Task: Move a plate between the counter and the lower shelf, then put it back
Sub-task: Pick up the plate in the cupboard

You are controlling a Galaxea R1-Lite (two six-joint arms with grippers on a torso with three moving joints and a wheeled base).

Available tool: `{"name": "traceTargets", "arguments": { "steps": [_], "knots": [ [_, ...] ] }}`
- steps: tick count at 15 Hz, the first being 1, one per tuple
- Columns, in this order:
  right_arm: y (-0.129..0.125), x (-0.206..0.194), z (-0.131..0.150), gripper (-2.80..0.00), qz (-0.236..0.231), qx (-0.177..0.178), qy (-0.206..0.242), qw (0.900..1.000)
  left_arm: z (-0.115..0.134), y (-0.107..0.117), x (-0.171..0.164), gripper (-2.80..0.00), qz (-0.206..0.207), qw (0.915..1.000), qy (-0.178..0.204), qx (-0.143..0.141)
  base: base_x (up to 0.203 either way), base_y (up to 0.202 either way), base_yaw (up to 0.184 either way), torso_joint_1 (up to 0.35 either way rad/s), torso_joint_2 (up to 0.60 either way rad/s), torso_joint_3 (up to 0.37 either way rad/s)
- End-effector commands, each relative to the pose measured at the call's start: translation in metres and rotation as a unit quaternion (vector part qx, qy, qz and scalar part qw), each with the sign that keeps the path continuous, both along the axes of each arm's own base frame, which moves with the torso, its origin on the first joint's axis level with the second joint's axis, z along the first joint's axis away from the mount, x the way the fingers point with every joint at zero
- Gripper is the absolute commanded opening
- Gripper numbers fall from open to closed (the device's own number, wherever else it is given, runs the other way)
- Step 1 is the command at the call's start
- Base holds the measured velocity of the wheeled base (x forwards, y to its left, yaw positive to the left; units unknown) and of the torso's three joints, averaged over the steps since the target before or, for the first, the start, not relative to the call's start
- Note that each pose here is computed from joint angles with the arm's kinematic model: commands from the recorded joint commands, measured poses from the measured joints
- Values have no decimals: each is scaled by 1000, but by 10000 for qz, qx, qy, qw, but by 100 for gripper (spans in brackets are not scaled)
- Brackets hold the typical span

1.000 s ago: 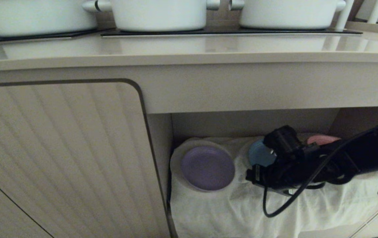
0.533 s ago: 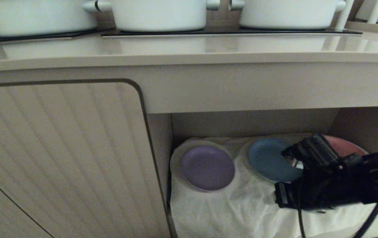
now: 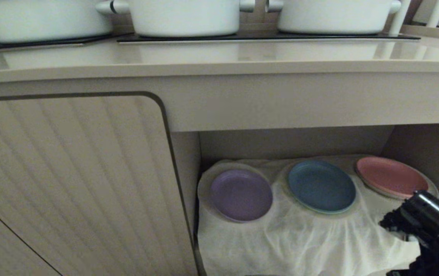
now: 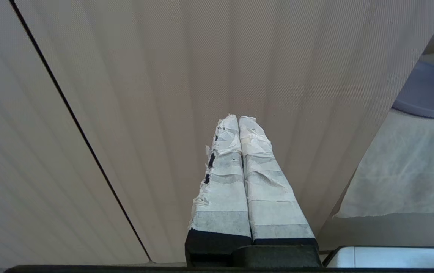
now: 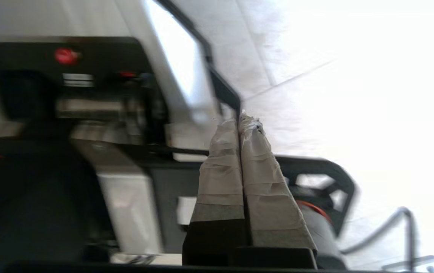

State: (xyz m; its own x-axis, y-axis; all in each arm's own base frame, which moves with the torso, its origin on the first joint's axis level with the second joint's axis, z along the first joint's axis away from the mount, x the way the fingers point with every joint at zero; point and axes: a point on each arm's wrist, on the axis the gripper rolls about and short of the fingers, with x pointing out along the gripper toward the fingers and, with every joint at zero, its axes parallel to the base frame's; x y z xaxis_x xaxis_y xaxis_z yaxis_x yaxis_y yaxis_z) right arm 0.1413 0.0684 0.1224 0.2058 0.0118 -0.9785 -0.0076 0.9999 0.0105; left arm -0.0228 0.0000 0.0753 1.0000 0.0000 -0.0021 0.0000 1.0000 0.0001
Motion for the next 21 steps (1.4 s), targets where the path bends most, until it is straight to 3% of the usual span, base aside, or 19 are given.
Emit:
{"name": "traceTargets", "arguments": {
  "steps": [1,6,12,15,18,19,21],
  "knots": [
    [-10,-19,8,-280,56,81,-288,9995,0,0,0,-280,0,10000,-3,-1,0,0,0,0,0,0],
    [-35,-68,16,-280,347,232,-1134,9927,0,0,0,-280,0,10000,-3,-1,0,0,0,0,0,0],
    [-64,-121,9,-280,276,160,-2461,9687,0,0,0,-280,0,10000,-3,-1,0,0,0,0,0,0],
    [-75,-143,4,-280,443,248,-3196,9462,0,0,0,-280,0,10000,-3,-1,0,0,0,0,0,0],
    [-73,-150,1,-280,402,26,-3490,9362,0,0,0,-280,0,10000,-3,-1,0,0,0,0,0,0],
    [-71,-151,-3,-280,556,67,-3707,9271,0,0,0,-280,0,10000,-3,-1,0,0,0,0,0,0],
    [-68,-153,-21,-280,867,-193,-4337,8966,0,0,0,-280,0,10000,-3,-1,0,0,0,0,0,0]
  ]
}}
